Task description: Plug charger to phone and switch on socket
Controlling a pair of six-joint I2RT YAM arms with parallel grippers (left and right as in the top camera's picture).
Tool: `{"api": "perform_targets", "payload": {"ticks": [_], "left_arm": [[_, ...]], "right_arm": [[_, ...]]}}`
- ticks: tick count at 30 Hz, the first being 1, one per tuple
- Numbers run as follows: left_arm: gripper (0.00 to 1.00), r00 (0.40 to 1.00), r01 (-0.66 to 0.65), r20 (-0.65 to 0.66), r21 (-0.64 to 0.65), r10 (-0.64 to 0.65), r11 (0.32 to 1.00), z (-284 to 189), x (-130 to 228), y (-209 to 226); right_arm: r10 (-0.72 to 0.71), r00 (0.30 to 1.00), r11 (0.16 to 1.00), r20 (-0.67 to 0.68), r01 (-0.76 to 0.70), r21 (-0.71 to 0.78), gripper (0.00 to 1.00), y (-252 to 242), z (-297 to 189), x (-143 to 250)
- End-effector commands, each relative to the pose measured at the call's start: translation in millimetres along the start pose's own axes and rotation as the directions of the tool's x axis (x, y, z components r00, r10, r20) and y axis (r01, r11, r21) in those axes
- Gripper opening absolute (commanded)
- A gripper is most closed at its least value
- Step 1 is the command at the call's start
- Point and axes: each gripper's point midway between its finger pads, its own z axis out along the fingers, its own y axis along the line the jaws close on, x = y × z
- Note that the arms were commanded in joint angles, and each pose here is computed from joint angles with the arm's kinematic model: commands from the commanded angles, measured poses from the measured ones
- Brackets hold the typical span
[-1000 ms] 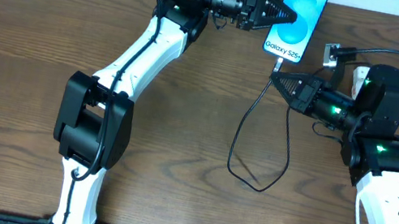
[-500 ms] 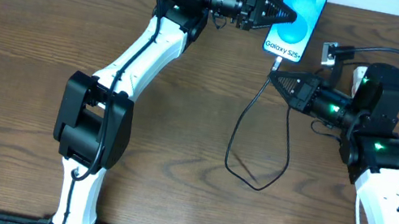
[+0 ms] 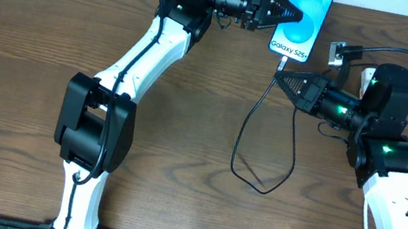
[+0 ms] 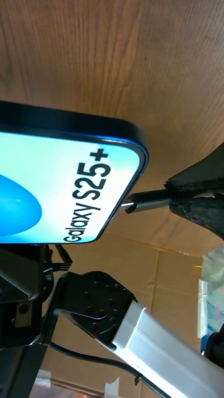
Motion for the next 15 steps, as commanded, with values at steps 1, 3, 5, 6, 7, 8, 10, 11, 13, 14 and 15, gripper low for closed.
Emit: {"api": "perform_targets", "payload": {"ticks": [1,3,5,6,7,8,10,11,13,14,15], "left_arm": [[0.07,0.996,-0.074,-0.042,0.035,0.075,0.997,-2.0,6.1,-31.4],[0.07,0.996,-0.074,-0.042,0.035,0.075,0.997,-2.0,6.1,-31.4],[0.07,0.996,-0.074,-0.043,0.035,0.075,0.997,-1.8,6.3,-31.4],[0.07,0.996,-0.074,-0.043,0.035,0.075,0.997,-1.8,6.3,-31.4],[0.07,0.996,-0.074,-0.043,0.035,0.075,0.997,-1.8,6.3,-31.4],[0.07,0.996,-0.074,-0.043,0.035,0.075,0.997,-1.8,6.3,-31.4],[0.07,0.996,-0.074,-0.043,0.035,0.075,0.997,-1.8,6.3,-31.4],[0.07,0.996,-0.074,-0.045,0.036,0.075,0.997,-1.8,6.6,-31.5],[0.07,0.996,-0.074,-0.050,0.037,0.075,0.997,-1.9,7.5,-31.8],[0.07,0.996,-0.074,-0.053,0.038,0.076,0.997,-1.9,8.0,-31.9],[0.07,0.996,-0.074,-0.055,0.039,0.076,0.997,-1.9,8.4,-32.0]], "right_arm": [[-0.013,1.000,1.000,0.017,0.013,-0.002,0.01,3.3,0.1,-6.3],[-0.015,1.000,1.000,0.016,0.016,-0.002,0.01,3.3,0.1,-6.2],[-0.016,1.000,1.000,0.019,0.016,-0.001,0.01,3.1,-0.2,-6.8],[-0.017,1.000,1.000,0.021,0.017,-0.002,0.01,3.2,-0.6,-7.6],[-0.017,1.000,1.000,0.025,0.017,0.000,0.01,2.3,-1.4,-8.7],[-0.015,0.999,1.000,0.030,0.014,0.003,0.01,1.0,-2.7,-10.2],[-0.012,0.999,1.000,0.035,0.012,0.006,0.01,-0.6,-4.2,-11.9],[-0.012,0.999,1.000,0.037,0.011,0.007,0.01,-1.0,-4.7,-12.5],[-0.011,0.999,1.000,0.039,0.011,0.008,0.01,-1.4,-5.1,-13.1],[-0.011,0.999,1.000,0.039,0.011,0.008,0.01,-1.4,-5.1,-13.1],[-0.011,0.999,1.000,0.039,0.011,0.008,0.01,-1.3,-5.1,-13.0]]}}
